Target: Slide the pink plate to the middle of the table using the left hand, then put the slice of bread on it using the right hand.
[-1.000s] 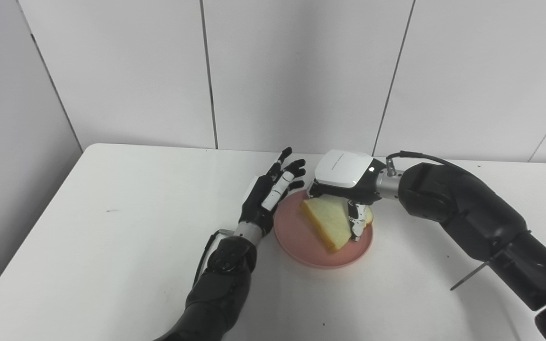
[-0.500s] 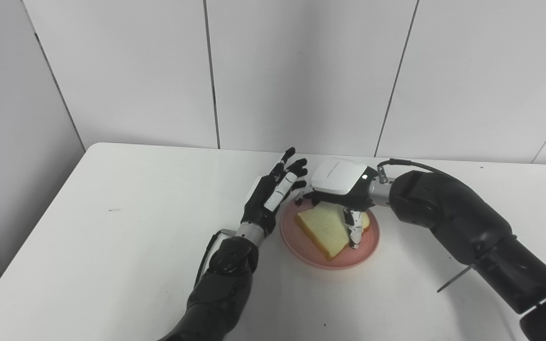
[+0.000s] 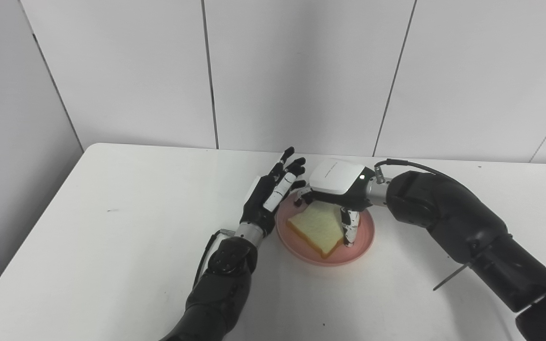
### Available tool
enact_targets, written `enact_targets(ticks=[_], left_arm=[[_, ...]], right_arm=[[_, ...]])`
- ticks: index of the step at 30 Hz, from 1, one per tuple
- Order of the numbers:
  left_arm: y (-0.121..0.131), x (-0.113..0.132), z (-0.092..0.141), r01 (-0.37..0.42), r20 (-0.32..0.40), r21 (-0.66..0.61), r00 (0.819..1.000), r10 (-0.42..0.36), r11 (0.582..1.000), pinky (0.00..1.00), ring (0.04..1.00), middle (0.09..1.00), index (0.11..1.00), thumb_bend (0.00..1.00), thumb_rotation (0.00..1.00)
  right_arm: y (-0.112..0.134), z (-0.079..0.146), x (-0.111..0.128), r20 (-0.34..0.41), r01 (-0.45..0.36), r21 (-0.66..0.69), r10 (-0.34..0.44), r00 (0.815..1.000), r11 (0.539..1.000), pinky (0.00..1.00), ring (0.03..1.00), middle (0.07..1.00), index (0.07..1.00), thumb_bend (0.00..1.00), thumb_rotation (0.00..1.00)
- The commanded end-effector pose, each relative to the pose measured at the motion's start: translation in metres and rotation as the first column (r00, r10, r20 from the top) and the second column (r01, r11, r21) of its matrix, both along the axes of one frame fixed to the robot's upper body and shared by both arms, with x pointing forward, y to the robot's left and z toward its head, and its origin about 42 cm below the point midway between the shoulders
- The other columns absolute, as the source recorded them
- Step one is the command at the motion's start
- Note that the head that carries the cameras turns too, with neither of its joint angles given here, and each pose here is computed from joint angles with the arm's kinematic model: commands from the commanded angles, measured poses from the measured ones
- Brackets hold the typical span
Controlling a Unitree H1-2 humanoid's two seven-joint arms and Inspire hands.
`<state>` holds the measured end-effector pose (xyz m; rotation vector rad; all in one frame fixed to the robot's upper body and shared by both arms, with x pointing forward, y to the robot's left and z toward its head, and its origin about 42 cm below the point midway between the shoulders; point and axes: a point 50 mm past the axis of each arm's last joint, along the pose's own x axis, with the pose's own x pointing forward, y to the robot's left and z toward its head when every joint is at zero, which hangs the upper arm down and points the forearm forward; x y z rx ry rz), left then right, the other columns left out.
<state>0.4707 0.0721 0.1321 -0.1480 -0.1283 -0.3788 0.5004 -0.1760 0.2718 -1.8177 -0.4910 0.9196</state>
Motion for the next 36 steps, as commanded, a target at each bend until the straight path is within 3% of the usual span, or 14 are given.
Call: enact_targets(ticks=[1,8,17,22,28,32,36], left_arm=[[0.008,-0.013,-0.02,-0.014,-0.017,-0.008,1.0,0.014,1.0,0.83,0.907,0.91,0.951,0.85,0.71],[0.011,-0.013,-0.02,-0.015,-0.011,-0.013,1.0,0.015,1.0,0.83,0.888,0.898,0.948,0.84,0.7],[0.012,-0.013,-0.021,-0.02,-0.013,-0.005,1.0,0.02,1.0,0.84,0.867,0.869,0.944,0.86,0.71],[0.012,-0.014,-0.022,-0.018,-0.016,-0.009,1.0,0.018,1.0,0.83,0.858,0.853,0.944,0.85,0.7],[0.012,-0.014,-0.022,-0.018,-0.02,-0.011,1.0,0.018,1.0,0.83,0.86,0.847,0.933,0.85,0.69],[0.013,-0.013,-0.021,-0.018,-0.018,-0.02,1.0,0.017,1.0,0.84,0.87,0.86,0.931,0.84,0.7],[0.014,-0.014,-0.022,-0.019,-0.015,-0.014,1.0,0.019,1.0,0.84,0.877,0.874,0.932,0.85,0.71]], right_arm=[[0.007,0.036,0.004,0.062,-0.027,0.019,0.026,0.998,0.999,0.64,0.747,0.78,0.768,1.0,0.23],[0.005,0.048,-0.002,0.078,-0.042,-0.005,0.042,0.996,0.999,0.65,0.793,0.81,0.748,1.0,0.27],[-0.005,0.077,-0.018,0.075,-0.05,0.003,0.049,0.996,0.999,0.78,0.829,0.82,0.77,1.0,0.37],[-0.019,0.094,-0.026,0.078,-0.055,0.016,0.053,0.996,0.998,0.77,0.84,0.822,0.772,1.0,0.4],[-0.038,0.097,-0.03,0.07,-0.031,0.029,0.029,0.997,0.999,0.8,0.851,0.843,0.783,1.0,0.43],[-0.055,0.091,-0.03,0.01,0.032,0.169,-0.034,0.999,0.985,0.79,0.847,0.839,0.775,1.0,0.42],[-0.078,0.071,-0.02,-0.099,0.163,0.428,-0.133,0.986,0.889,0.75,0.832,0.825,0.77,1.0,0.42]])
